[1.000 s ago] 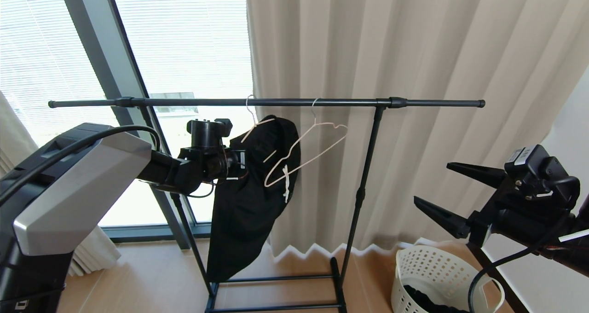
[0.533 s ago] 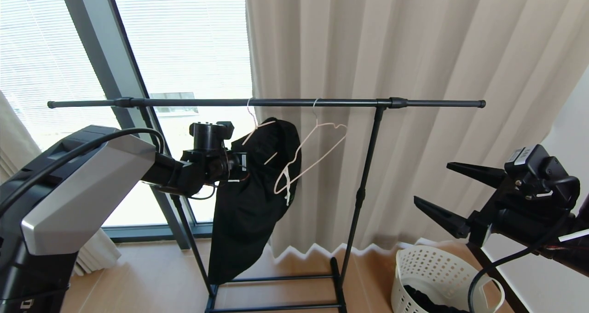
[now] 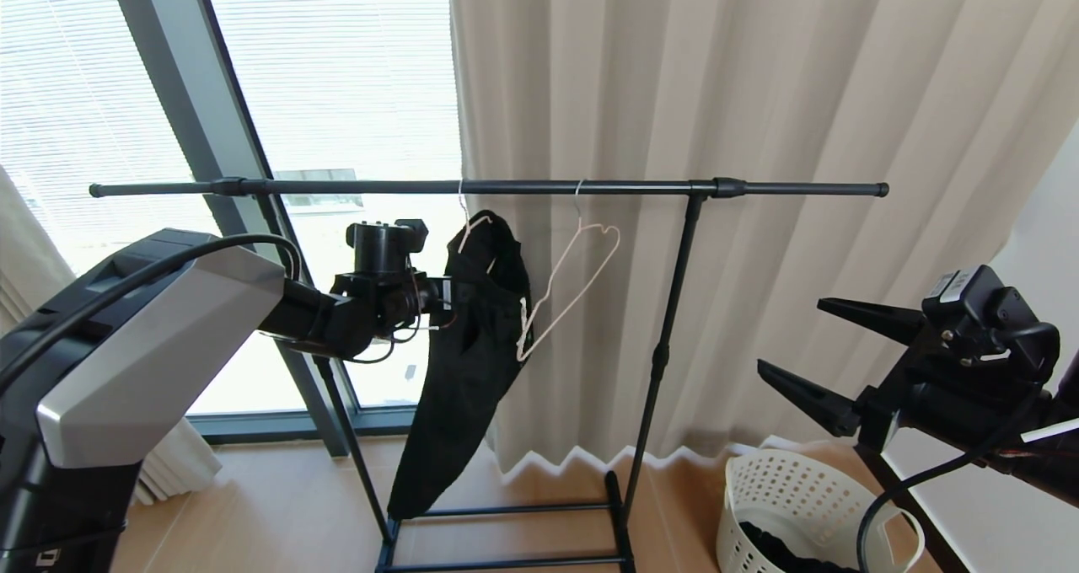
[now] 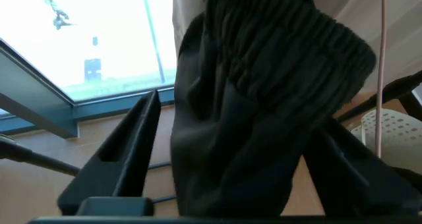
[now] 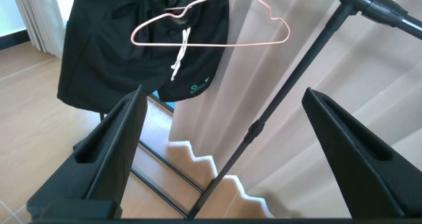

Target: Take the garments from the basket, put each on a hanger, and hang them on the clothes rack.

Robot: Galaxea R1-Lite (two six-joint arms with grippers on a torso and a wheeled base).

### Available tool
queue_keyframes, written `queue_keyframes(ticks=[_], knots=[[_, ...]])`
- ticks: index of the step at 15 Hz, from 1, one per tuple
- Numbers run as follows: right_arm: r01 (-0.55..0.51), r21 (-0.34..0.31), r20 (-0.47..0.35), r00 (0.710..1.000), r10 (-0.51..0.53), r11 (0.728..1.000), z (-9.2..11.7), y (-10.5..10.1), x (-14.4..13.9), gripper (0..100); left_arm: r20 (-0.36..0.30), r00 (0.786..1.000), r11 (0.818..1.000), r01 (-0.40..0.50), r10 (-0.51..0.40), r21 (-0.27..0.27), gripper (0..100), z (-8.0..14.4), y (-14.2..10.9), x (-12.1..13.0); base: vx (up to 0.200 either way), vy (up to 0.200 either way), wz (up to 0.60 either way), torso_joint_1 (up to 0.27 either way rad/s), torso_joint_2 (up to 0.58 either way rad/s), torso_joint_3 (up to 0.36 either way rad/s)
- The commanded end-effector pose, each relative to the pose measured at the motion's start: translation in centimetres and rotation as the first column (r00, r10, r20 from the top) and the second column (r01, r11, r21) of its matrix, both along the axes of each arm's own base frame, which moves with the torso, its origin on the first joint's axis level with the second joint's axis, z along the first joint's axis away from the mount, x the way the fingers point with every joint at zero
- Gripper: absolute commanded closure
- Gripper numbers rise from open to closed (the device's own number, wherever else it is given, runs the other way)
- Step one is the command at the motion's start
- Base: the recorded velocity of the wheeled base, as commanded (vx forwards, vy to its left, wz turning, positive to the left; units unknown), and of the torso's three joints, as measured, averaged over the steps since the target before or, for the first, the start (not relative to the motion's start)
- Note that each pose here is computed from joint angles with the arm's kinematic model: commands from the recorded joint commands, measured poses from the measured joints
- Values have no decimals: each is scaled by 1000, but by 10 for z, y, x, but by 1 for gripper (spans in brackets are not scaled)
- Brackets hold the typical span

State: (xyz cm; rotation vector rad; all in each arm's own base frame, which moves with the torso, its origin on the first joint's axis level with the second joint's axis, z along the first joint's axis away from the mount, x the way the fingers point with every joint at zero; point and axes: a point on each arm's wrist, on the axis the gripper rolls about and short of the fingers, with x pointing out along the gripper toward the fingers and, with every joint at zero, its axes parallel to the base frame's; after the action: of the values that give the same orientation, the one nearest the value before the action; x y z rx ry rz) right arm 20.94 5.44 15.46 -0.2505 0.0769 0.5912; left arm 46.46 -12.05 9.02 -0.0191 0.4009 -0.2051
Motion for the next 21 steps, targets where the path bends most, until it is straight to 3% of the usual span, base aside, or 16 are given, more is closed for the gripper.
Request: queue_keyframes(ticks=[1,6,7,10,13,14,16,17,20,21], knots=[[0,0,2,1000,0,1000,0,0,0,0,-1,1000,1000,0,0,2,0,5,2,-5,0,0,0,0,0,0],[-2,3,18,1000,2,1000,4,0,-2,0,-2,1000,999,28,-28,26,0,29,3,-36,0,0,0,0,0,0],[-2,7,35,999,2,1000,7,-1,-5,0,-11,998,997,60,-59,58,0,39,4,-61,0,0,0,0,0,0],[-7,21,82,997,5,1000,18,-2,-13,0,-3,997,995,79,-79,58,0,63,9,-103,0,0,0,0,0,0],[-9,62,246,969,-6,998,51,-11,-49,0,34,994,994,99,-100,47,0,93,24,-174,0,0,0,0,0,0],[-6,66,265,964,-12,998,54,-15,-62,0,47,992,993,111,-113,42,0,99,28,-199,0,0,0,0,0,0],[-8,66,245,970,-8,998,48,-19,-84,0,68,989,991,130,-133,38,0,102,38,-242,0,0,0,0,0,0],[-5,65,209,978,-9,998,37,-22,-98,0,91,985,989,141,-144,35,0,101,48,-275,0,0,0,0,0,0],[1,64,213,977,-15,998,22,-28,-122,0,135,980,989,145,-147,26,0,96,63,-316,0,0,0,0,0,0],[4,64,212,977,-18,998,7,-31,-138,0,138,980,989,144,-146,24,0,87,71,-336,0,0,0,0,0,0]])
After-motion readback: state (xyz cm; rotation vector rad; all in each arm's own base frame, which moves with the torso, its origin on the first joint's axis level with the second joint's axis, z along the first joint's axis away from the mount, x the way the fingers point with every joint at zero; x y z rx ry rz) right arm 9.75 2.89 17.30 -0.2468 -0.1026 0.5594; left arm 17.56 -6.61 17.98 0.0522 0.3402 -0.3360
